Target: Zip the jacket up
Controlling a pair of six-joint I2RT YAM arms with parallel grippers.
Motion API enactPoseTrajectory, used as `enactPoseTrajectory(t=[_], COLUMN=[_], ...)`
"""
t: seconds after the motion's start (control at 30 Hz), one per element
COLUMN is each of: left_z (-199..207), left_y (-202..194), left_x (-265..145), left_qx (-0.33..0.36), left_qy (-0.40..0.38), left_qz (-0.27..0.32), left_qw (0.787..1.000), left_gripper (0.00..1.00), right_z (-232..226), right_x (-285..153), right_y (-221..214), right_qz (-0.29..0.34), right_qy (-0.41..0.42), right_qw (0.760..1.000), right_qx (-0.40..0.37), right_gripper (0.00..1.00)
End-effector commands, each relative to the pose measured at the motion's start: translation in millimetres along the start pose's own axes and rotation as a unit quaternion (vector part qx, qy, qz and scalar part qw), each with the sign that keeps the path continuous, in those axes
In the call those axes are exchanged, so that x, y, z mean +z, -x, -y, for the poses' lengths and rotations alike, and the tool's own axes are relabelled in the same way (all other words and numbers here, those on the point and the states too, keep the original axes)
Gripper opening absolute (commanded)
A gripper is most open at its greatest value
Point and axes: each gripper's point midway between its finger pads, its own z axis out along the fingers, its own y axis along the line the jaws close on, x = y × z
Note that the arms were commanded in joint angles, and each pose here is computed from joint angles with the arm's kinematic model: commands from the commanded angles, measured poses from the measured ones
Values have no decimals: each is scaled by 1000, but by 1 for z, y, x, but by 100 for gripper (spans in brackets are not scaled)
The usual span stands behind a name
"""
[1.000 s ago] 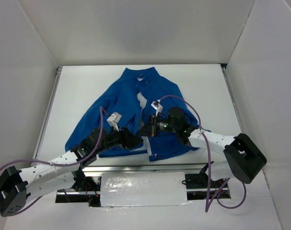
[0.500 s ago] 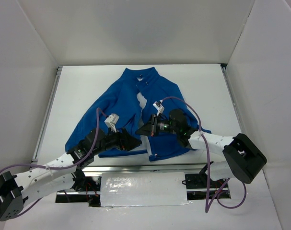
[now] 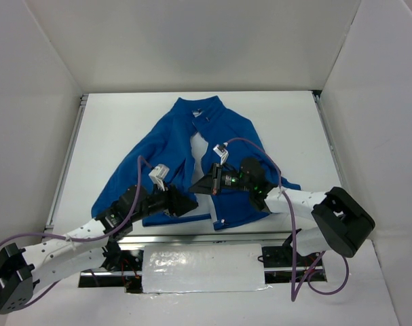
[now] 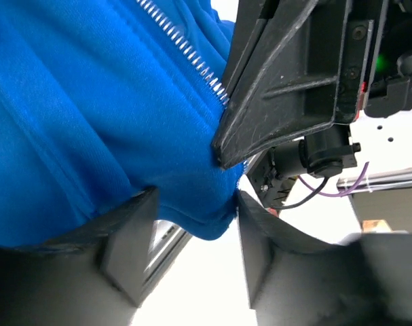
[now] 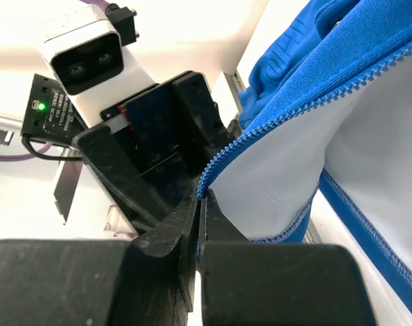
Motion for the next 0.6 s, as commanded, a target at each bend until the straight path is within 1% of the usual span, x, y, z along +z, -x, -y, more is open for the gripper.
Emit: enactPoseTrajectory(t=[0.0,0.07,0.1,0.27,0.3,0.37,0.4,0.43,0.47,0.5,0.57], left_z=[15,16,17,19,20,20,22,21,21,22,22], left_y=[15,14,14,15,16,16,16,16,18,18,19], left_x=[2,1,1,-2,-3,-4,-5,-5,-6,-6,-7], left_qx=[9,10,10,15,16,19,21,21,22,24,27], left_qy=[-34,-38,-40,-46,-47,-48,-51,-50,-49,-49,-49], left_qz=[30,29,30,31,33,34,33,35,37,38,41], left_qw=[999,999,999,998,998,998,998,998,998,998,998], left_gripper=[59,50,42,33,26,19,11,7,2,0,0], right_z=[-26,-21,-20,-9,-9,-8,-7,-7,-9,-11,-13], right_x=[3,4,5,9,10,11,12,12,10,10,6], right_y=[3,1,1,-2,-2,-4,-5,-5,-7,-10,-16], right_qz=[-5,-7,-8,-21,-22,-30,-34,-37,-44,-50,-60], right_qy=[52,46,43,29,29,31,31,33,42,48,59], right_qw=[998,999,999,999,999,999,999,998,998,997,996], right_qx=[-29,-26,-25,-27,-27,-27,-27,-28,-33,-34,-41], right_gripper=[0,0,0,0,0,0,7,14,23,26,30])
